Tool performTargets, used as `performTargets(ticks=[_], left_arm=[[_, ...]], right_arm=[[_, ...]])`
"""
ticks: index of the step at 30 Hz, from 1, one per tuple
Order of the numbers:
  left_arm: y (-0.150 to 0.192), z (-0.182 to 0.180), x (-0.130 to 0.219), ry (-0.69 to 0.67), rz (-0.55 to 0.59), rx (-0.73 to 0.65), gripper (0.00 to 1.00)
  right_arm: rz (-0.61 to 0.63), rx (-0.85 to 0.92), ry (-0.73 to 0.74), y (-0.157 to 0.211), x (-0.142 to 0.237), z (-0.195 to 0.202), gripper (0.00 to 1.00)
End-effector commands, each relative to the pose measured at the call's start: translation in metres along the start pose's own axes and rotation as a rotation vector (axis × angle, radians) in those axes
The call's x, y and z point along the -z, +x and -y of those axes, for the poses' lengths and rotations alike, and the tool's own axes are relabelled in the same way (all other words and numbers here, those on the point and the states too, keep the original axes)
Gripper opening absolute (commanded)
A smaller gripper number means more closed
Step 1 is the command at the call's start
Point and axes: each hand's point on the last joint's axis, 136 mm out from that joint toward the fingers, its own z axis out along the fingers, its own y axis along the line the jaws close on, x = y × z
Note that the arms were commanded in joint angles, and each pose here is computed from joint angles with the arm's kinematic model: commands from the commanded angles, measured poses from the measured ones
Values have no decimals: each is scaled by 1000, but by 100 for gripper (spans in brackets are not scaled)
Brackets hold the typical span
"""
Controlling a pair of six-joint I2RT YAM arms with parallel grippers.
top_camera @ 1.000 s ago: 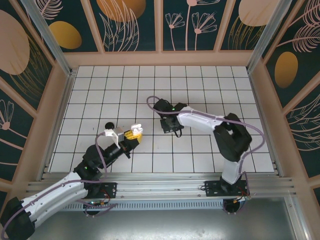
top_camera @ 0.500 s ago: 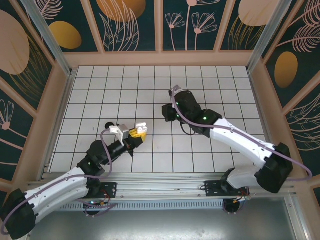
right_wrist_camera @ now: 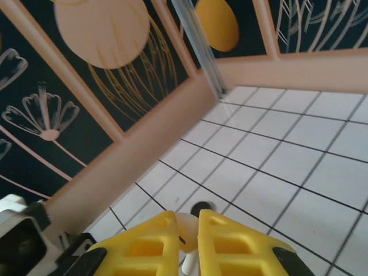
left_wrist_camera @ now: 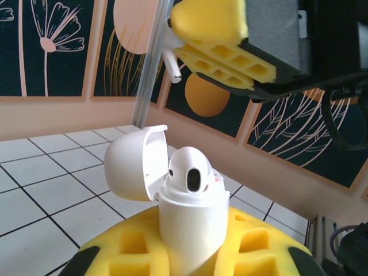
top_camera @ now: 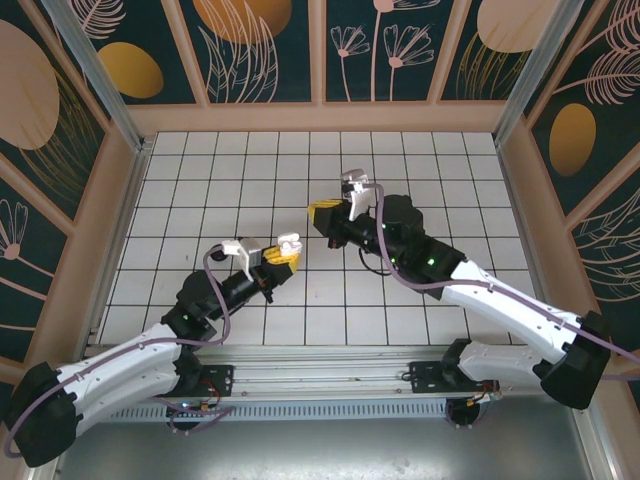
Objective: Insert wireless bluetooth earbuds into charging case
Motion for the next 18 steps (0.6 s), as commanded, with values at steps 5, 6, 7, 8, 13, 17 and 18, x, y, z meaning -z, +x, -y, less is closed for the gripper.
performTargets(ticks=[5,6,7,8,13,17,18], left_arm=[[-45,13,-4,38,125,52,0],[-45,13,-5,37,125,57,0],[-46,13,-5,36,124,59,0],[-47,12,-5,34,125,60,0],[-48,9,-6,16,128,72,0],[-47,4,-7,-16,122,86,0],[-46,2,-7,-25,121,91,0]], right_arm=[[162,18,-192,-30,12,-40,11],[165,17,-203,-30,12,-42,11],[164,15,-210,-28,11,-44,11],[162,14,-216,-27,11,-45,11],[148,19,-235,-21,8,-51,11],[128,25,-236,-13,7,-52,11],[125,28,-236,-12,7,-53,11]])
